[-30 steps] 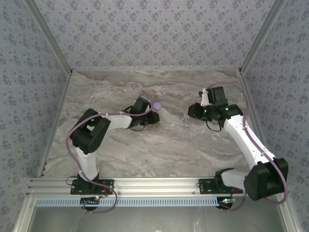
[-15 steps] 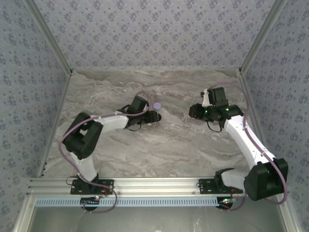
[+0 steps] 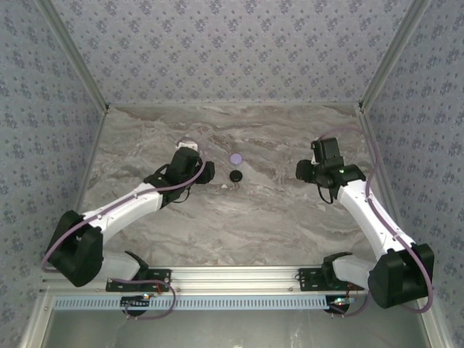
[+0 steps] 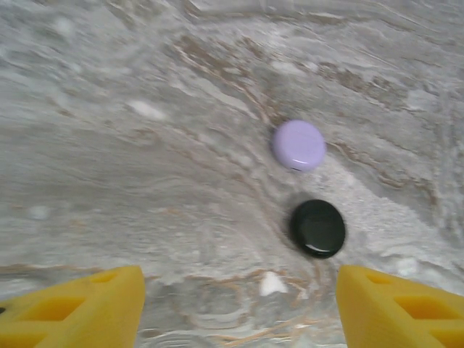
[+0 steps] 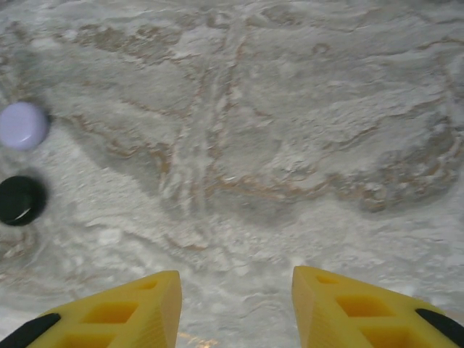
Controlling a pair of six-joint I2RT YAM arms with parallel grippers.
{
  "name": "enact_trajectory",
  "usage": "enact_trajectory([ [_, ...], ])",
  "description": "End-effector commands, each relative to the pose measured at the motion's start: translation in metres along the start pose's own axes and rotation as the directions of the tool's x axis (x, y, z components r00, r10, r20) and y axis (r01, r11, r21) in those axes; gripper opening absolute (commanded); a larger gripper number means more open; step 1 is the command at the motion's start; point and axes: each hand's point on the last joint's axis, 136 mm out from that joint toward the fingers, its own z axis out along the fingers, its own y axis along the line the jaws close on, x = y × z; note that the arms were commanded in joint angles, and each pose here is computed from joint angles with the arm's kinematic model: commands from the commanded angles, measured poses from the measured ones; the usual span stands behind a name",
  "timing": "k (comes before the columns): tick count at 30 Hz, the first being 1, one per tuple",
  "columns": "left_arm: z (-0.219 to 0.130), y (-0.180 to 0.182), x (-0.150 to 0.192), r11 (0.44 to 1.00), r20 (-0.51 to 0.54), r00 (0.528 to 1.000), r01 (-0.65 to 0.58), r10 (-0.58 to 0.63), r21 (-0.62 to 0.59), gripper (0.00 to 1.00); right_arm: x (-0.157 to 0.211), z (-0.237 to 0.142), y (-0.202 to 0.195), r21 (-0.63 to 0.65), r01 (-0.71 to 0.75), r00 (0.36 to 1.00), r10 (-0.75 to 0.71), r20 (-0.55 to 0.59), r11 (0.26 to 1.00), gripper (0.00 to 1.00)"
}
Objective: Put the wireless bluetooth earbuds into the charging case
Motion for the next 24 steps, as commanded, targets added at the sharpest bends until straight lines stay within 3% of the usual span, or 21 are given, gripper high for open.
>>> enact_trajectory([
  [1,-0.013,0.036,-0.002,0.985,0.024,0.994,-0.101,0.106,-0.142,0.71,-0.011,0.0,-0.023,0.122,0.018,0.996,-0.027,0.079,0.992,0.48],
  [11,-0.036,0.099,-0.015,0.941,0.095,0.982,-0.125,0.162,-0.316,0.75,-0.015,0.007,-0.06,0.303,0.008,0.987,-0.056,0.151,0.953,0.6],
  [17,-0.039,0.144,-0.018,0.895,0.105,0.978,-0.116,0.178,-0.43,0.8,-0.018,0.013,-0.084,0.377,-0.017,0.976,-0.067,0.208,0.926,0.62],
  [24,-0.034,0.18,-0.009,0.868,0.11,0.979,-0.099,0.173,-0.486,0.92,-0.017,0.026,-0.102,0.343,-0.026,0.946,-0.087,0.311,0.939,0.64],
])
